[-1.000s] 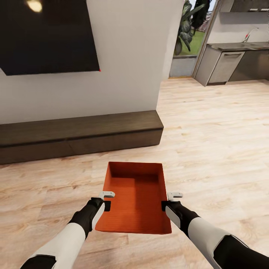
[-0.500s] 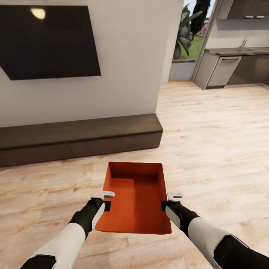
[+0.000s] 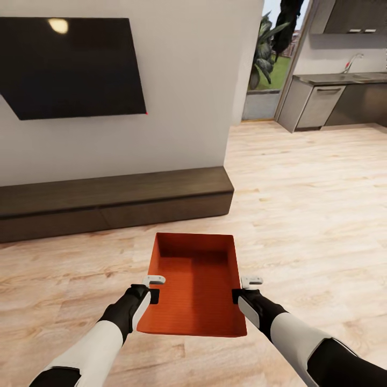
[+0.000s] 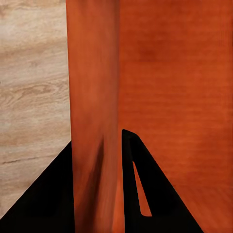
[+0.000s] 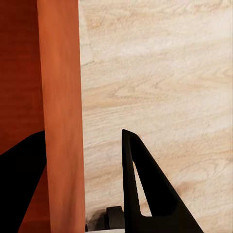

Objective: Move the two storage containers from the living room to the garage. In the garage, place one container on the floor and stack the other container on top of it (either order is fine).

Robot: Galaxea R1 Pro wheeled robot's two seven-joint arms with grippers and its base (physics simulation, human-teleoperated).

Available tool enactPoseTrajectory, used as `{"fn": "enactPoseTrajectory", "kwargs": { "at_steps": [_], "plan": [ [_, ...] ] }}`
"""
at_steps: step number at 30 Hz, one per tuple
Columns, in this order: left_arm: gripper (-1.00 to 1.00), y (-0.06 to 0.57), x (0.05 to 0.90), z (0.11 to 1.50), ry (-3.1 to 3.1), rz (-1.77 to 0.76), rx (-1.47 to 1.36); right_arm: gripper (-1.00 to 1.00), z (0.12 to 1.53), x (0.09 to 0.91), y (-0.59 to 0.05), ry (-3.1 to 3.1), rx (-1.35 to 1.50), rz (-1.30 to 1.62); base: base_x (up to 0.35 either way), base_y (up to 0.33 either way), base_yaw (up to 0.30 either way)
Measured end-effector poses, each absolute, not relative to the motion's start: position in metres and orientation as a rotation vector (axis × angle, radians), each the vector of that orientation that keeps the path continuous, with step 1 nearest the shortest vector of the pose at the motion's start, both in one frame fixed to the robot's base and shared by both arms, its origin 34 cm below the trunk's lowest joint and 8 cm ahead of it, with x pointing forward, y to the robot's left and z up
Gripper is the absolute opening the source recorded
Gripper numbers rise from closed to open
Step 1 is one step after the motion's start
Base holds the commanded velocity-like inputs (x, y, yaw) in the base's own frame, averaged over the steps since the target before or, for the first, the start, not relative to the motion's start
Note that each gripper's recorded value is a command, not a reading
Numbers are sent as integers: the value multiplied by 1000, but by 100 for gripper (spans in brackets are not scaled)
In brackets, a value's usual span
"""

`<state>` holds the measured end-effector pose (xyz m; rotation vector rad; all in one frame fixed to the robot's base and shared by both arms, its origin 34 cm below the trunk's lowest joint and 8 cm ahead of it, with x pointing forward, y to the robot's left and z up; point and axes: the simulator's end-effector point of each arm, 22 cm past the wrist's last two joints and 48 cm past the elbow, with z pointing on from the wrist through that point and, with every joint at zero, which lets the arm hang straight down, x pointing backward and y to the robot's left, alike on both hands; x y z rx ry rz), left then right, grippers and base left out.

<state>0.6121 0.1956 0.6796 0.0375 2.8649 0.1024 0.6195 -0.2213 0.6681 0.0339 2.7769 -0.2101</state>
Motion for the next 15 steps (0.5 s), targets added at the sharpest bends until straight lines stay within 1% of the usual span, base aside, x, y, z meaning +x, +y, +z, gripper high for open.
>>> {"fn": "enactPoseTrajectory", "kwargs": {
  "at_steps": [15],
  "plan": [
    [-100, 196, 619, 693, 2841, 102, 36, -100, 681, 626, -221, 2754, 36, -209, 0, 0, 0]
  ]
}}
